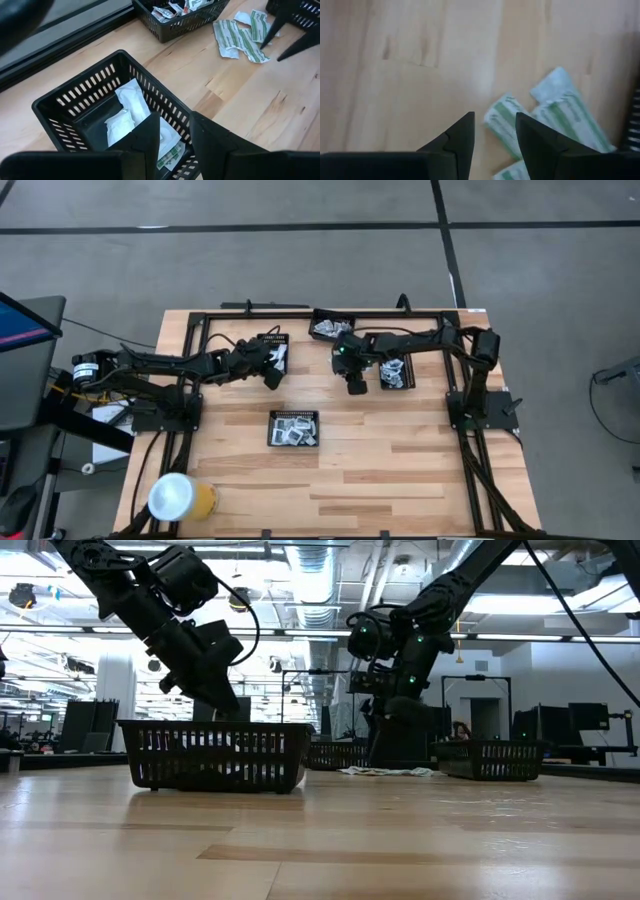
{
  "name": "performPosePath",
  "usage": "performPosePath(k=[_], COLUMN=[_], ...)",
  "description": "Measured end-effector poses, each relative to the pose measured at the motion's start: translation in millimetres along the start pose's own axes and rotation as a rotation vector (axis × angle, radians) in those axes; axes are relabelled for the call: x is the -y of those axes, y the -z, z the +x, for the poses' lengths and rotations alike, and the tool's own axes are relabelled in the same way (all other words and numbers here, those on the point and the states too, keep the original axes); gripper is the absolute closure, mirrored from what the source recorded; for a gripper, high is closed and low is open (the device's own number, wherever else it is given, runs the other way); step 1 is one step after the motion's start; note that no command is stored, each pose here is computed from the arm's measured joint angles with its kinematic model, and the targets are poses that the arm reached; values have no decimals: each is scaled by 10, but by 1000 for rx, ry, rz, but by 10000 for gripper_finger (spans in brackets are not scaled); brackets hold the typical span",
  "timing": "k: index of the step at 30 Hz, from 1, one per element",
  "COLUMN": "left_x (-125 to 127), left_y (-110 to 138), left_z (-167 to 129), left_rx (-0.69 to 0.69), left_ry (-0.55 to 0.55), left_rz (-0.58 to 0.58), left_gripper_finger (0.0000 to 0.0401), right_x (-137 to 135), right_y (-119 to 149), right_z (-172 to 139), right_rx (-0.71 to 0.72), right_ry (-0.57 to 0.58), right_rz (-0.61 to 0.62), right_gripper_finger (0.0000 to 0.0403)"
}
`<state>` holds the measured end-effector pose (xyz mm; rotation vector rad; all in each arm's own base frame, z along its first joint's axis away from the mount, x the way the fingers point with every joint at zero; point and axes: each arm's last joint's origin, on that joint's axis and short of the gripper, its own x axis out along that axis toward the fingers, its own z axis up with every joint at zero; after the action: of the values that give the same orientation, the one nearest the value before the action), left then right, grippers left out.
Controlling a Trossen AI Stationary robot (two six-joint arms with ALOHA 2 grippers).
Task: Pick & Place First Aid Supplies
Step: Put the green bandage into the left black bin
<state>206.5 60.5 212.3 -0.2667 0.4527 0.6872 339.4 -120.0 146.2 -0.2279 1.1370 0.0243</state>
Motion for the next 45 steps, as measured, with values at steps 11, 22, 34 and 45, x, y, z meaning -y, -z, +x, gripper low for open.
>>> performPosePath(k=[11,22,34,45], left_x=[4,23,23,30], left_y=[-13,-16,-16,-14], left_z=[0,-4,-4,-7], left_rx=[12,15,14,14], left_ry=[4,29,29,33], left_rz=[-9,-10,-10,-8], left_gripper_finger=[295,296,297,297], right_x=[18,-149,-316,-163], right_y=[57,62,-50,-615], right_z=[148,394,393,87], right_rx=[-26,-96,-82,57], right_ry=[-13,-35,-76,-135], right_rz=[19,93,71,61], right_gripper_finger=[269,289,391,401])
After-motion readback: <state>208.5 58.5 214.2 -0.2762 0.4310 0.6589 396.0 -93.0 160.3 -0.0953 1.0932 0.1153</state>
